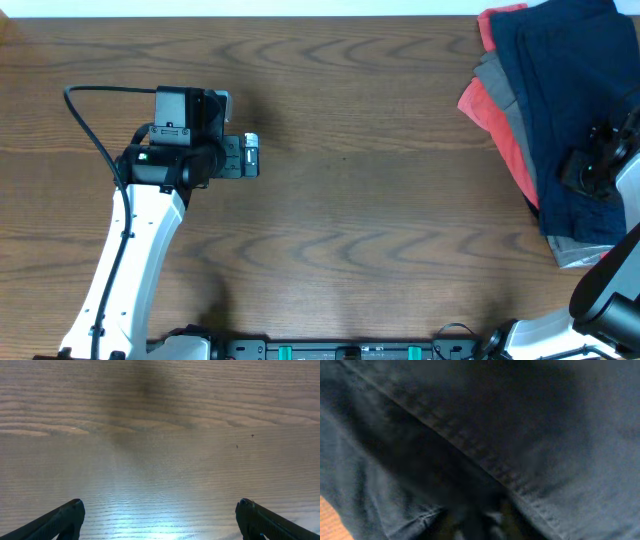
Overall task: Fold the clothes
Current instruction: 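Reach the right gripper to the clothes stack and grasp the navy shorts, then pull the navy shorts left with the right gripper onto the table center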
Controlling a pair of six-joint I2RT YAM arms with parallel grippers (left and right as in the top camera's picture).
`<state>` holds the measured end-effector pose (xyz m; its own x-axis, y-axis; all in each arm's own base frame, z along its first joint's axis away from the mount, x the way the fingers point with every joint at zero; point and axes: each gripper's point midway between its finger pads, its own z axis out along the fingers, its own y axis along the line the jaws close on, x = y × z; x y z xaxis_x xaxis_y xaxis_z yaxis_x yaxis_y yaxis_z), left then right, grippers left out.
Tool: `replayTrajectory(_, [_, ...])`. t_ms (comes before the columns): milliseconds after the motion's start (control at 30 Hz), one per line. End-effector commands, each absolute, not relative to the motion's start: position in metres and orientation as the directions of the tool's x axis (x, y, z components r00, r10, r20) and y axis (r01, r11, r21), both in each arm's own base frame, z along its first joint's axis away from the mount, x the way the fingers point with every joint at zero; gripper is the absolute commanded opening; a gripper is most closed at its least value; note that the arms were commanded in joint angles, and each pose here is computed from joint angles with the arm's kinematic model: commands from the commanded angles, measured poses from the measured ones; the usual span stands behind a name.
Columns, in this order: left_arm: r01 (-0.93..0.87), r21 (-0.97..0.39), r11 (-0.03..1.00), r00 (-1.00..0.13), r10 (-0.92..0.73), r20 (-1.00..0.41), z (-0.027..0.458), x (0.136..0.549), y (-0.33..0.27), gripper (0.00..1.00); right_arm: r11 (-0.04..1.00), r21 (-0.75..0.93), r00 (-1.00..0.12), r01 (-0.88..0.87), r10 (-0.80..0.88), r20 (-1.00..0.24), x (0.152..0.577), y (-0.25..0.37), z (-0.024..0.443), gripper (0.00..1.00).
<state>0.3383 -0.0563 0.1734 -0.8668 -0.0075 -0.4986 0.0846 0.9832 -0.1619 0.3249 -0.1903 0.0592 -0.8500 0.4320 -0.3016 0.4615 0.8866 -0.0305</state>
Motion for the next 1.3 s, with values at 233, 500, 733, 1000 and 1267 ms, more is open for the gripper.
replayTrajectory(233, [0.082, -0.170, 0.982, -0.842, -0.024, -0.539, 0.186, 0.349, -0.054, 0.98, 0.904, 0.074, -0.821, 0.421, 0.414, -0.394, 0.355, -0.170, 0.107, 0.01])
replayTrajectory(500, [0.018, -0.172, 0.985, -0.761, -0.098, -0.642, 0.234, 0.357, -0.024, 0.98, 0.970, 0.220, -0.813, 0.104, 0.210, -0.543, 0.404, -0.046, 0.204, 0.01])
replayTrajectory(733, [-0.099, -0.171, 0.980, -0.721, -0.189, -0.666, 0.250, 0.342, 0.018, 0.98, 0.934, 0.246, -0.767, -0.259, -0.044, -0.640, 0.420, 0.121, 0.230, 0.01])
replayTrajectory(1000, [-0.210, -0.172, 0.962, -0.742, -0.272, -0.613, 0.237, 0.330, 0.052, 0.98, 0.774, 0.268, -0.692, -0.574, -0.283, -0.664, 0.391, 0.304, 0.186, 0.01])
replayTrajectory(1267, [-0.233, -0.172, 0.957, -0.756, -0.289, -0.587, 0.228, 0.331, 0.058, 0.98, 0.695, 0.283, -0.695, -0.661, -0.424, -0.581, 0.353, 0.380, 0.109, 0.32])
